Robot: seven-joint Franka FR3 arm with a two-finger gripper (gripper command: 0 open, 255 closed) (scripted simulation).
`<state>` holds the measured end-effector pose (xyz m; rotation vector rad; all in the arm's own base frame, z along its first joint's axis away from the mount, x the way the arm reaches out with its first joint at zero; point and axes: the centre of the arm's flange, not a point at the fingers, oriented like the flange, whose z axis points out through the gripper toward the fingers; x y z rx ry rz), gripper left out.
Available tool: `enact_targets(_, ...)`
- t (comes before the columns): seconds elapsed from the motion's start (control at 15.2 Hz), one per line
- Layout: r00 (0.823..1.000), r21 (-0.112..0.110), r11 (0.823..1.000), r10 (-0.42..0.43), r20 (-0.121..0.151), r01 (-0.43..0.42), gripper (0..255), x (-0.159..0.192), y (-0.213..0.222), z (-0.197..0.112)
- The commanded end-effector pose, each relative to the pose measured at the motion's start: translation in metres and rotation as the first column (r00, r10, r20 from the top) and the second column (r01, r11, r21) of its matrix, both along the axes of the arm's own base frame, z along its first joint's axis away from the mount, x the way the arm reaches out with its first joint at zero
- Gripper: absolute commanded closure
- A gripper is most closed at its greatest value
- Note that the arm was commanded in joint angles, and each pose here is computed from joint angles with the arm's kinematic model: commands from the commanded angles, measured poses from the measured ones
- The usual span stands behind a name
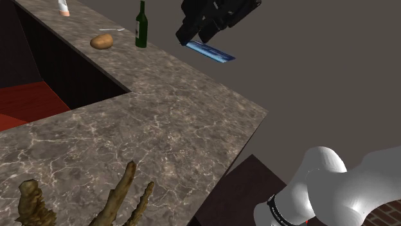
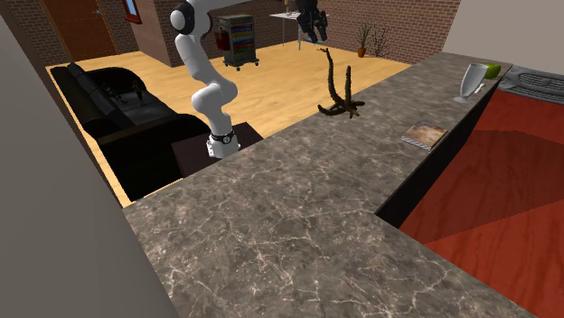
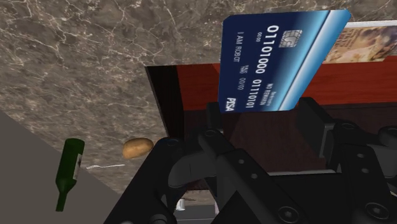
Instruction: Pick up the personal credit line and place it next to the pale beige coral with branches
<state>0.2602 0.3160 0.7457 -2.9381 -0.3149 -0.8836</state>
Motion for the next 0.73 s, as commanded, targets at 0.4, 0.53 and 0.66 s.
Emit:
enact_targets(0.4,1.0,0.0,1.0,0.0,0.0,0.0,255,-0.001,0.001,-0.042)
enact_targets(0.53,1.0,0.0,1.0,0.0,0.0,0.0,255,-0.001,0.001,-0.052)
enact_targets(0.66,1.0,0.0,1.0,0.0,0.0,0.0,255,-0.001,0.001,-0.063)
